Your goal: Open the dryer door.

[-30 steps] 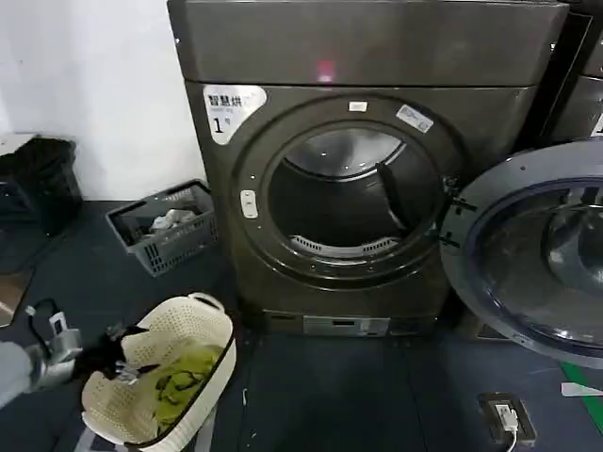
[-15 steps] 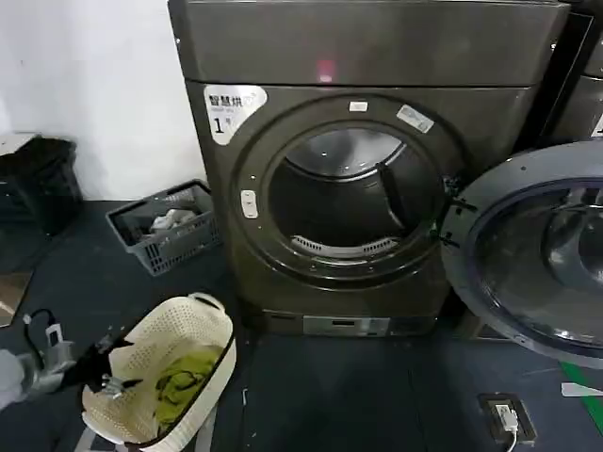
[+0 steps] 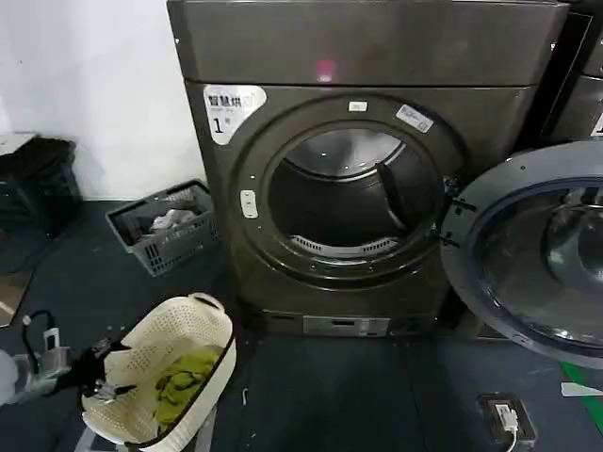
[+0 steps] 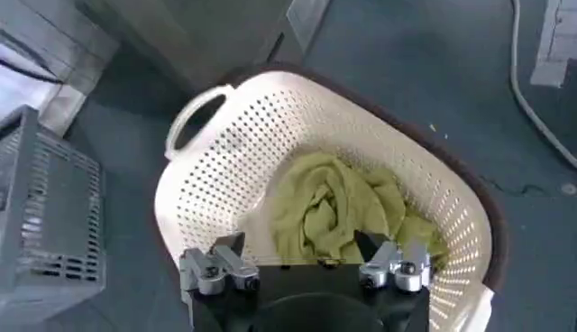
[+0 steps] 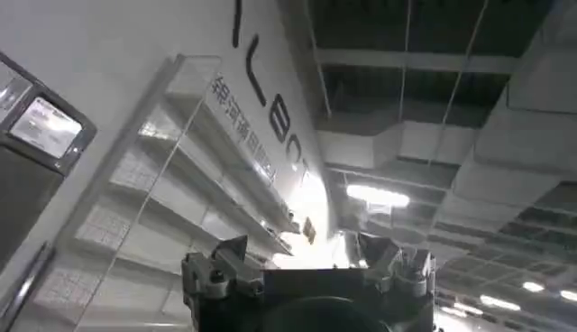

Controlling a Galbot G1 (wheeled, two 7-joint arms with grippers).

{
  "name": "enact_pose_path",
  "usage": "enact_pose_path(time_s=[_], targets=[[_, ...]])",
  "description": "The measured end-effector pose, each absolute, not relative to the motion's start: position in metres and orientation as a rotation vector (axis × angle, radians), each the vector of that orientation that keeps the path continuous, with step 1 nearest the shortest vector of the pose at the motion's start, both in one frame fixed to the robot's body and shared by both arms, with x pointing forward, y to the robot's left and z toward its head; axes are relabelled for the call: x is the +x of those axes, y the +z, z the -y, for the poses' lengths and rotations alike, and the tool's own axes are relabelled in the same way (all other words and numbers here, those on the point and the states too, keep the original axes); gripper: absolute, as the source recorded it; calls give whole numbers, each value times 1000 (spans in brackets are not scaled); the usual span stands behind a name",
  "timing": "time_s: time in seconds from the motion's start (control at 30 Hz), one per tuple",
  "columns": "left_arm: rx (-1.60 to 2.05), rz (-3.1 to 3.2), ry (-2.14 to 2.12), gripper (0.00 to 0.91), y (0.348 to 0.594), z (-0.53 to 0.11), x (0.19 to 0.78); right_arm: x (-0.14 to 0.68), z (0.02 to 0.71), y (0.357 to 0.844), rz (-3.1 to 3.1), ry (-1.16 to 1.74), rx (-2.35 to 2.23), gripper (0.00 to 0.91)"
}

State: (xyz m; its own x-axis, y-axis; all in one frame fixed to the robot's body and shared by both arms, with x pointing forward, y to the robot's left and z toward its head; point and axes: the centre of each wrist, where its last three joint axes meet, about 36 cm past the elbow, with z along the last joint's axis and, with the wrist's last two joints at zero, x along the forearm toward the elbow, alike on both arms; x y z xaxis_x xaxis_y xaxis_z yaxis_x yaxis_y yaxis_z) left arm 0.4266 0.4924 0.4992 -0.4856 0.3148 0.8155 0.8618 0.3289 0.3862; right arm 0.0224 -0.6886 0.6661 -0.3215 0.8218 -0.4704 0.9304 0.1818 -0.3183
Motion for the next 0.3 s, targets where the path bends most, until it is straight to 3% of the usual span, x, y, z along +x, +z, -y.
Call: enact_pose_path(time_s=[0.3], targets=[[-1039,1918,-1139,907,494,-496,422,22,689,662,-2253,-826,1718,907]])
